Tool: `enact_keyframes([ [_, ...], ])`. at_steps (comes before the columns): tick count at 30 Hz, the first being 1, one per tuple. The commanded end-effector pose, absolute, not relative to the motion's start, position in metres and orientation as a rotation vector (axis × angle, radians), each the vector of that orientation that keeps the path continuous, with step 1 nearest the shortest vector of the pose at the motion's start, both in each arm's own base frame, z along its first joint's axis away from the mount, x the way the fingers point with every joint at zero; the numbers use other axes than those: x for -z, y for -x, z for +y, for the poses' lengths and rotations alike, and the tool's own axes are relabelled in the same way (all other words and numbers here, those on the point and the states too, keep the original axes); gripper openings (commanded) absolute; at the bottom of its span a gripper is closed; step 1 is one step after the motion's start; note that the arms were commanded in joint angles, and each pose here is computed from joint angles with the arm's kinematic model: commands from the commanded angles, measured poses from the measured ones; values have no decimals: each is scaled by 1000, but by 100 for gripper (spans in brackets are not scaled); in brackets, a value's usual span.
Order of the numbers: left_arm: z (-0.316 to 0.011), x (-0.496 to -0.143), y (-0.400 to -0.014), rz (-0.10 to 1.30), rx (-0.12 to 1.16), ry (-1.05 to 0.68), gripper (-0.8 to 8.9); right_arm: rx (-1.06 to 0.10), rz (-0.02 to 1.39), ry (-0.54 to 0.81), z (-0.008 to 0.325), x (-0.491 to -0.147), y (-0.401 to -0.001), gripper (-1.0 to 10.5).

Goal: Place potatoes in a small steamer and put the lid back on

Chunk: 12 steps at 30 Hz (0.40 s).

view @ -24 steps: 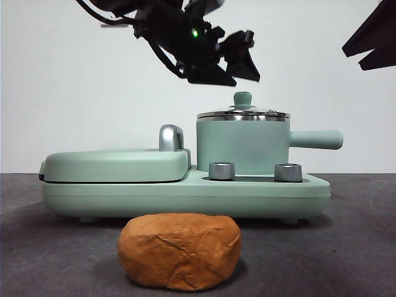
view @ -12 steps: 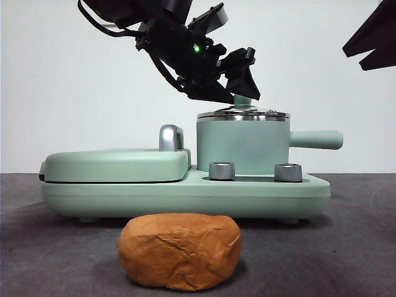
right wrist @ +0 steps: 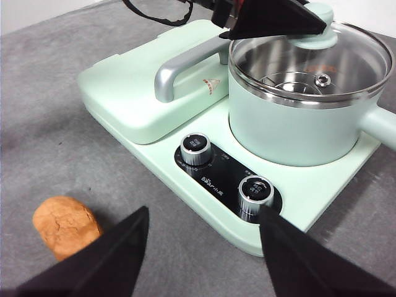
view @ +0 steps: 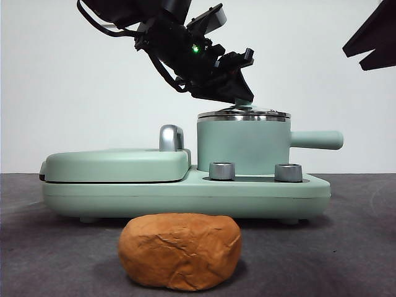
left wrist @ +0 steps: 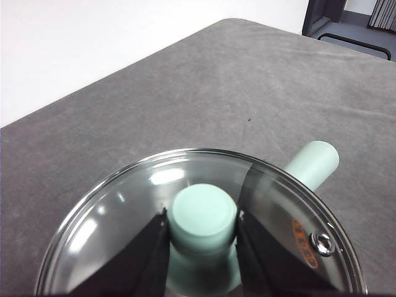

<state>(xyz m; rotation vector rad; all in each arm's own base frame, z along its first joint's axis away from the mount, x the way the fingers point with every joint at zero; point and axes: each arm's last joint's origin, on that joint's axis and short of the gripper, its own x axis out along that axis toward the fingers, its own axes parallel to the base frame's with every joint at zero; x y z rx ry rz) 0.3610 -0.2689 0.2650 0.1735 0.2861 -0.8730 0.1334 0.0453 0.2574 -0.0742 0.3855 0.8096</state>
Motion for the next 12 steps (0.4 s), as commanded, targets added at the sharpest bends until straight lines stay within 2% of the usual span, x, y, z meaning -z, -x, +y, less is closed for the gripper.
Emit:
enact_keyframes([
  [1, -276, -270, -363, 236, 885, -173, 6, -814, 369, 69, 46, -263, -134, 285],
  [12, -259, -323, -343, 143, 822, -125, 6, -814, 369, 69, 46, -263, -134, 285],
])
